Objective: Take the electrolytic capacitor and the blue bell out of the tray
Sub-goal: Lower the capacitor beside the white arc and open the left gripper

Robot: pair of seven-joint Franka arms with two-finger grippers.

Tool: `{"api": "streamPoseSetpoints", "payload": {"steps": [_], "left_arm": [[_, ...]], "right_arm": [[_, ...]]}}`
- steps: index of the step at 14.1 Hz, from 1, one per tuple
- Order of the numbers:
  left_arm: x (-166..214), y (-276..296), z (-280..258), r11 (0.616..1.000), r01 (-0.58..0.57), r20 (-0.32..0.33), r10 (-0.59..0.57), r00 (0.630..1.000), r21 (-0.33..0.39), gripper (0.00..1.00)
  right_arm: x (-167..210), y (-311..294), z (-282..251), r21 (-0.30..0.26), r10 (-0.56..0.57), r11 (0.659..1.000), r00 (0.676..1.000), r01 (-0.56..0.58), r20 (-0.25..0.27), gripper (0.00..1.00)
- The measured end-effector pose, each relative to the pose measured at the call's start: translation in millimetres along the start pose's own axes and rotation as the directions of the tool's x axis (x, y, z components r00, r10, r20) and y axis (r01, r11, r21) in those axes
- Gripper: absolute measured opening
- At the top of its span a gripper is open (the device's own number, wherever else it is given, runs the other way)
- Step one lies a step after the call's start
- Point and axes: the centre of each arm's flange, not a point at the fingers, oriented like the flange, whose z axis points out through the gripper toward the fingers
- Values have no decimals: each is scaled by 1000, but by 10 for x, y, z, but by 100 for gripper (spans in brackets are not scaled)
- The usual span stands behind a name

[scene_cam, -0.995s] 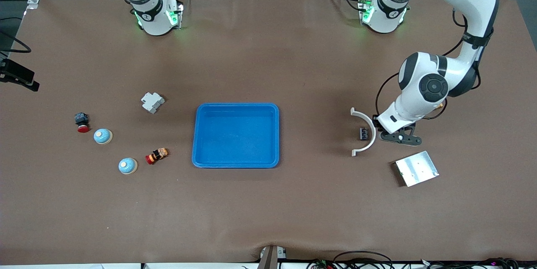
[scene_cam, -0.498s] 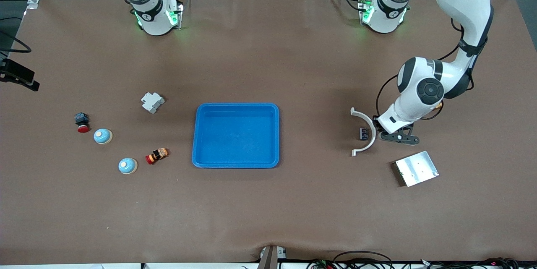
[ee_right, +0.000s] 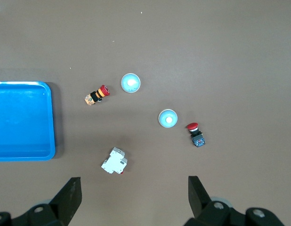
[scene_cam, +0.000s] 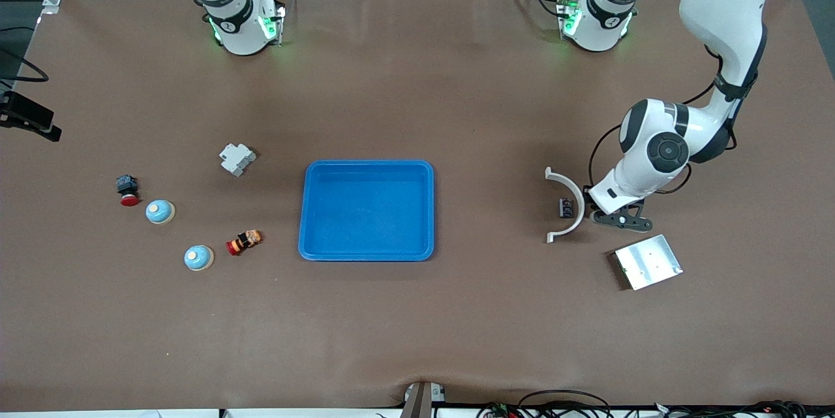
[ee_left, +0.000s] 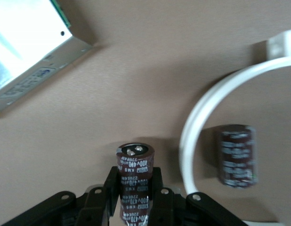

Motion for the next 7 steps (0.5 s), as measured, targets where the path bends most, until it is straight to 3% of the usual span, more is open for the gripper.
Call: {"api": "streamPoseSetpoints", "payload": {"steps": [7], "left_arm": [[22,-116,113,1000,-2,13,2,1000,10,31]], "right_arm": [[0,0,0,0,0,1000,1000,0,0,100]]}}
